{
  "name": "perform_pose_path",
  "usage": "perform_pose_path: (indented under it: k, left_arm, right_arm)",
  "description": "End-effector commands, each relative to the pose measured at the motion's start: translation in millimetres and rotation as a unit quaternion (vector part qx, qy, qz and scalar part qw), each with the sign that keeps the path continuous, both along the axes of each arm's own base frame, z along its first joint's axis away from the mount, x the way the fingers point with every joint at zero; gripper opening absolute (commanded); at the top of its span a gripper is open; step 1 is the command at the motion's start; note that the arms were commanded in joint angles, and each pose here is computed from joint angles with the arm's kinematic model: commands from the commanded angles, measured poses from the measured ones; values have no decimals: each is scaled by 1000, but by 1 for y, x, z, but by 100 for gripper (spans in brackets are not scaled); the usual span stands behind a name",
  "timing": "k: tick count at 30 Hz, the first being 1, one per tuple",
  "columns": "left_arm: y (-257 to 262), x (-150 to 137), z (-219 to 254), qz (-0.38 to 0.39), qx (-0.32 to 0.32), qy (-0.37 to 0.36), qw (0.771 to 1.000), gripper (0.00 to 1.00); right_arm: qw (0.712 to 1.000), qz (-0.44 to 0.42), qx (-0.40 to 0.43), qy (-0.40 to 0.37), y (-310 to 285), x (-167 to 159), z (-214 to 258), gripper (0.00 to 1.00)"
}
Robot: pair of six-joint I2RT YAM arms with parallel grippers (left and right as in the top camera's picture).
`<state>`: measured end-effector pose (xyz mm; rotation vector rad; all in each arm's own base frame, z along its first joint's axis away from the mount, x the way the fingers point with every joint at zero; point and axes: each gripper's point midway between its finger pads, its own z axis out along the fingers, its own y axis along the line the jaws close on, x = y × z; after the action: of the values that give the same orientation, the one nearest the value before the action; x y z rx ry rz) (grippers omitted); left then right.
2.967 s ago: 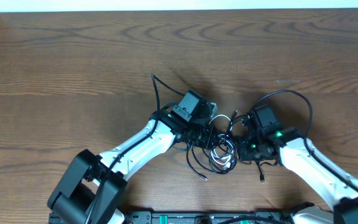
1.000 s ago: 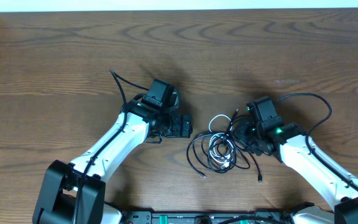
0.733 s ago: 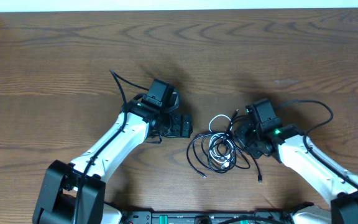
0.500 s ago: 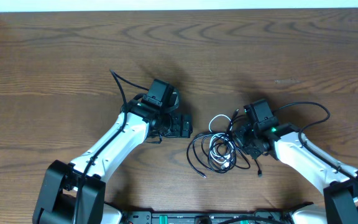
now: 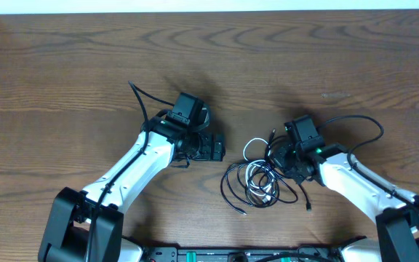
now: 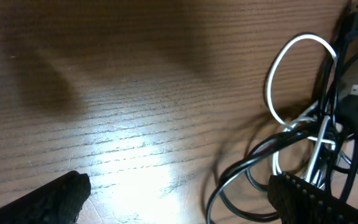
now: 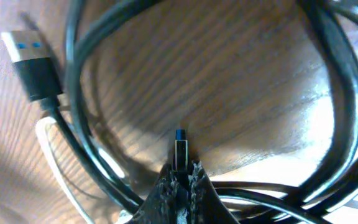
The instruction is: Untangle cables
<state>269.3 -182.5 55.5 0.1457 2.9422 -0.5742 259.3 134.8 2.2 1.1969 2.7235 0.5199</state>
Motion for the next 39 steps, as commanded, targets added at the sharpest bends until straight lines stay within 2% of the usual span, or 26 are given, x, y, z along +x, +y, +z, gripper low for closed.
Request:
perform_pose_path:
  k: [1, 4, 8, 11, 14, 18, 23, 31, 36, 39]
  left_arm:
    - [1, 6, 7, 4, 2, -12, 1000, 96]
    - [1, 6, 7, 4, 2, -12, 1000, 96]
    - [1, 6, 7, 4, 2, -12, 1000, 96]
    - [1, 6, 7, 4, 2, -12, 1000, 96]
    - [1, 6, 7, 4, 2, -12, 1000, 96]
    - [1, 6, 7, 4, 2, -12, 1000, 96]
    - [1, 6, 7, 4, 2, -12, 1000, 96]
    - [1, 6, 7, 4, 2, -12, 1000, 96]
    - [1, 6, 7, 4, 2, -12, 1000, 96]
    - [-4, 17, 11, 4, -10, -36, 999, 96]
  right_arm:
    - [997, 41, -13, -65, -3, 10, 26, 1]
    - [986, 67, -25, -149, -6, 22, 65, 1]
    - [971, 73, -51, -223, -19, 25, 105, 1]
    - [967, 60, -81, -236, -33, 21, 114, 1]
    - [958, 87, -113, -249, -40, 20, 119, 1]
    - [936, 129, -199, -261, -60, 24, 120, 1]
    - [917, 136, -269, -259, -80, 26, 123, 1]
    - [906, 179, -267, -275, -71, 30, 126, 1]
    - [912, 211, -196, -293, -43, 29, 127, 1]
    - [917, 219, -150, -297, -28, 26, 127, 1]
